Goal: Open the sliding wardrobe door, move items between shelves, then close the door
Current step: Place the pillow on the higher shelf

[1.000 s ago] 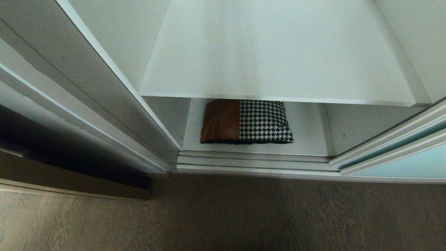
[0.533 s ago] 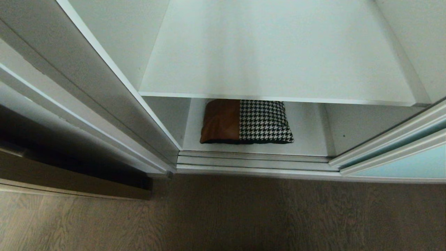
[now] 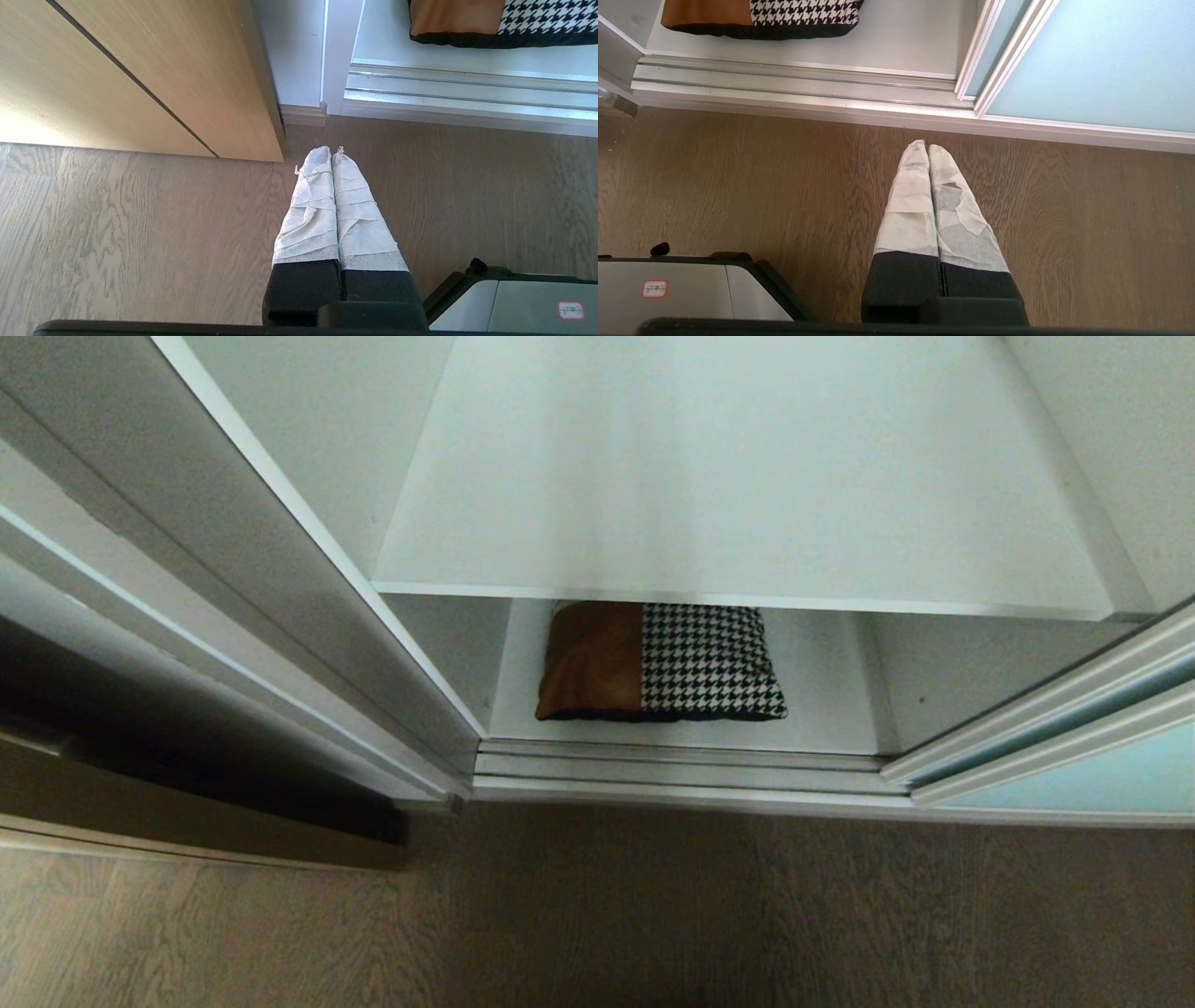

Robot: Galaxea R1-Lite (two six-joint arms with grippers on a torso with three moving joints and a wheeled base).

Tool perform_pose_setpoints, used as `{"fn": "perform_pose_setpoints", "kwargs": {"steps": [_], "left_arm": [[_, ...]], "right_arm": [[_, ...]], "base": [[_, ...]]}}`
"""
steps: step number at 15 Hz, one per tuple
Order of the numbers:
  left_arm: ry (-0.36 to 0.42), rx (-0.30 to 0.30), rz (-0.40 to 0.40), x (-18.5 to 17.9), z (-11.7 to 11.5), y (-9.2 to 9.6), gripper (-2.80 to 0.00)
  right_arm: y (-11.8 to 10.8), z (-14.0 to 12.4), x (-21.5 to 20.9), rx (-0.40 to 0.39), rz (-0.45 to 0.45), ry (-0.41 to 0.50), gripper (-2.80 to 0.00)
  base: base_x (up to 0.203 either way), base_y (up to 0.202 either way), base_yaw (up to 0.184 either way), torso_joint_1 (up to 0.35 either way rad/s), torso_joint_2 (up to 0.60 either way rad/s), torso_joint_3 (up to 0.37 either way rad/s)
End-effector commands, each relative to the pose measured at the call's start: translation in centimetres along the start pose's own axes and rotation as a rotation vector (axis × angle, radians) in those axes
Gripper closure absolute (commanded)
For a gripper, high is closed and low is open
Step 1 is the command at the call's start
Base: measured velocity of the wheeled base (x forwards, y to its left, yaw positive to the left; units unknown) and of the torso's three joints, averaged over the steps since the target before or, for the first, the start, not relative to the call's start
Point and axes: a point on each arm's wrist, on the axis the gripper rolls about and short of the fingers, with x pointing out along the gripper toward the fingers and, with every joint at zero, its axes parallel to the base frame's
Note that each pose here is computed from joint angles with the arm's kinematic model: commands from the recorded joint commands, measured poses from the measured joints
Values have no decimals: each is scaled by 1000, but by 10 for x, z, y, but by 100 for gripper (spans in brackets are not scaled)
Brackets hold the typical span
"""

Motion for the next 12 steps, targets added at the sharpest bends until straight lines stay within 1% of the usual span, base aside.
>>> {"fn": "perform_pose_setpoints", "kwargs": {"steps": [1,12], "left_arm": [[3,0,0,0,0,0,0],[9,0,2,0,0,0,0]], "right_arm": [[0,0,0,0,0,2,0],[0,0,0,0,-1,2,0]], "base": [[0,0,0,0,0,0],[0,0,0,0,0,0]]}}
